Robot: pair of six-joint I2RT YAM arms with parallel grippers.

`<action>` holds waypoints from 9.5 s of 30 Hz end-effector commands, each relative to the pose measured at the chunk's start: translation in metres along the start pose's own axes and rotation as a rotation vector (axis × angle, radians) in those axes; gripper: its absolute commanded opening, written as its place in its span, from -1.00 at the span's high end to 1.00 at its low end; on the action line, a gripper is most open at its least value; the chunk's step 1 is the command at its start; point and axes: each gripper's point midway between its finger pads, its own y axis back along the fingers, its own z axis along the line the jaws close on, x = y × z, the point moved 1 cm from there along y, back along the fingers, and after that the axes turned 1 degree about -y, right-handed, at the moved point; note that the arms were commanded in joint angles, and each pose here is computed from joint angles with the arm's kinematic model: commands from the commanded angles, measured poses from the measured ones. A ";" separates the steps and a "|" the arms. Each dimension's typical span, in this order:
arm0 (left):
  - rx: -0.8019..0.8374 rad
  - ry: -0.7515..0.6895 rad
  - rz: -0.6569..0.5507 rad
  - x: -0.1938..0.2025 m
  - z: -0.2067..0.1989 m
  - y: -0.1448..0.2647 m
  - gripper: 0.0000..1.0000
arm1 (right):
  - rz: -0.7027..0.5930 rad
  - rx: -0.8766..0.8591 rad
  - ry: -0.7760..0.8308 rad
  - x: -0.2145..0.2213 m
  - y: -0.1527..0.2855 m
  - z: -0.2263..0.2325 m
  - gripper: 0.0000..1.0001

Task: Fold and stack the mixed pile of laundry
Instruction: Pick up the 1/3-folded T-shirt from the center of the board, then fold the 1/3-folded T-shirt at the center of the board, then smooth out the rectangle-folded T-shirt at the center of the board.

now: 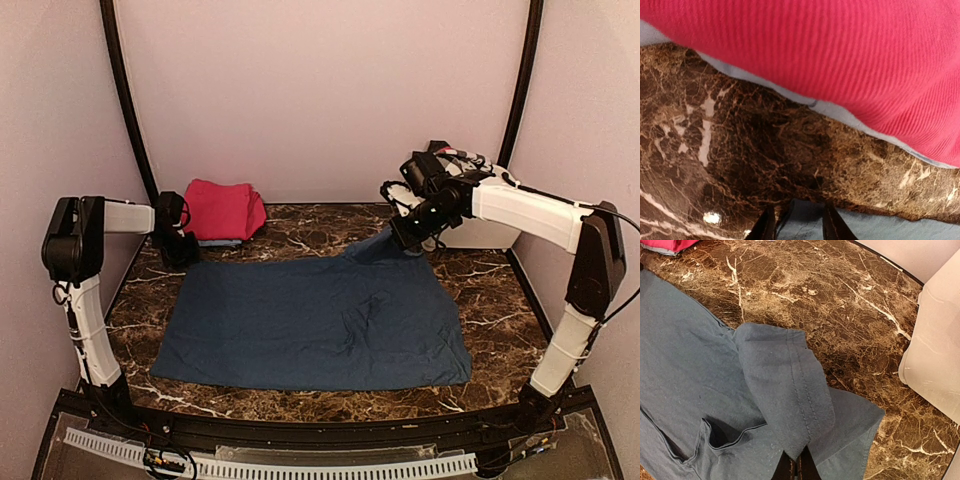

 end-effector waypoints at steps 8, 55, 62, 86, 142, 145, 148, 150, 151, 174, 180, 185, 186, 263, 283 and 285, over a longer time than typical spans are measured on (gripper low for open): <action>-0.098 -0.057 0.010 -0.003 0.010 -0.007 0.47 | -0.009 -0.009 -0.008 -0.001 0.005 0.004 1.00; 0.024 -0.048 -0.146 -0.011 -0.007 0.057 0.87 | -0.025 -0.017 -0.024 0.006 0.034 0.004 1.00; 0.002 -0.039 -0.094 -0.009 -0.006 0.032 0.54 | -0.027 -0.027 -0.031 0.006 0.033 0.005 1.00; 0.025 -0.067 -0.004 -0.003 -0.016 -0.010 0.61 | -0.007 -0.022 -0.027 0.006 0.024 0.005 1.00; 0.087 0.061 -0.212 0.069 0.027 0.148 1.00 | 0.129 -0.127 -0.006 0.108 0.100 0.063 1.00; 0.090 0.081 -0.202 0.079 0.032 0.148 1.00 | 0.163 -0.151 -0.004 0.123 0.099 0.071 1.00; 0.078 0.107 -0.171 0.092 0.038 0.144 1.00 | 0.194 -0.165 0.002 0.134 0.096 0.079 1.00; 0.056 0.118 -0.151 0.099 0.044 0.140 1.00 | 0.206 -0.176 0.011 0.136 0.095 0.085 1.00; 0.047 0.120 -0.145 0.103 0.047 0.138 1.00 | 0.214 -0.175 0.009 0.138 0.092 0.086 1.00; 0.000 0.096 -0.148 0.105 0.056 0.143 1.00 | 0.419 -0.208 -0.015 0.173 0.072 0.100 1.00; -0.017 0.108 -0.106 0.119 0.062 0.133 1.00 | 0.517 -0.254 0.013 0.195 0.061 0.115 1.00; -0.034 0.115 -0.064 0.131 0.067 0.122 1.00 | 0.617 -0.278 0.024 0.217 0.052 0.124 1.00; -0.041 0.117 -0.048 0.136 0.069 0.117 1.00 | 0.634 -0.263 0.030 0.221 0.049 0.123 1.00; 0.612 -0.742 -0.254 0.200 -0.174 0.196 0.01 | 0.196 -0.767 -0.110 0.114 0.070 0.171 0.03; 1.091 -1.812 -0.114 0.493 -0.320 0.215 0.51 | 0.022 -0.613 -0.389 0.106 0.069 0.056 0.04; 1.094 -1.855 -0.096 0.503 -0.324 0.213 0.53 | 0.018 -0.617 -0.389 0.107 0.070 0.054 0.04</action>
